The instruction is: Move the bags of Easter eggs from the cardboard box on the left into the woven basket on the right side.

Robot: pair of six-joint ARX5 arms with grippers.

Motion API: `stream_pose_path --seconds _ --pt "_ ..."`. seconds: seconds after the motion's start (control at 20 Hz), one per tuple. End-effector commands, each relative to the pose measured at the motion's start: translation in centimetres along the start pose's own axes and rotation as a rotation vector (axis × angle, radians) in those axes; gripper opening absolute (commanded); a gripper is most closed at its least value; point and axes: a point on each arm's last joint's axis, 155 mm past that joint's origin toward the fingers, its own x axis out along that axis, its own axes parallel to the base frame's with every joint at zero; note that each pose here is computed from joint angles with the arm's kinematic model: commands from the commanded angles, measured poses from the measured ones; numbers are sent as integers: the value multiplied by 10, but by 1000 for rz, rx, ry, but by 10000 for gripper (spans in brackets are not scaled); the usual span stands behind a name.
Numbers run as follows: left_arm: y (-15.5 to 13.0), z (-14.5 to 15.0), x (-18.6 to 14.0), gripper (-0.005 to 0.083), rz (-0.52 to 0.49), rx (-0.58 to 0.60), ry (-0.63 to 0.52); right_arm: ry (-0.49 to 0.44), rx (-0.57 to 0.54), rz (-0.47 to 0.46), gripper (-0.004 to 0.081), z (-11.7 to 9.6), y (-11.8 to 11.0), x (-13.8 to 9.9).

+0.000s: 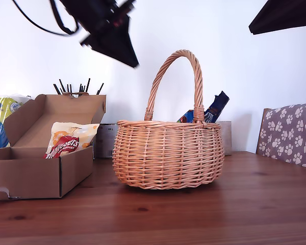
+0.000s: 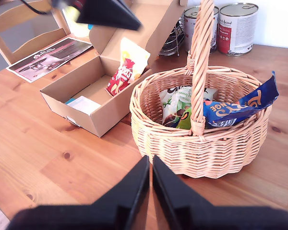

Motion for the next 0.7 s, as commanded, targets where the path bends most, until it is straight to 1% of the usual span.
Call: stream_pose_path --seconds 0.0,0.25,0.5,0.55,0.65 --pt "12 -34 9 -24 13 -32 41 -11 -6 4 -12 3 1 0" --pt "38 -88 -22 -24 118 -70 -53 -8 -6 4 -12 3 1 0" --pt "55 -131 -61 -24 162 -90 -234 -4 -5 4 -12 1 1 0" --pt "58 -140 -67 -24 177 -97 -252 -4 -5 4 -12 1 1 0" --pt "61 -155 -71 -24 188 -124 -248 -4 -5 4 -12 1 1 0"
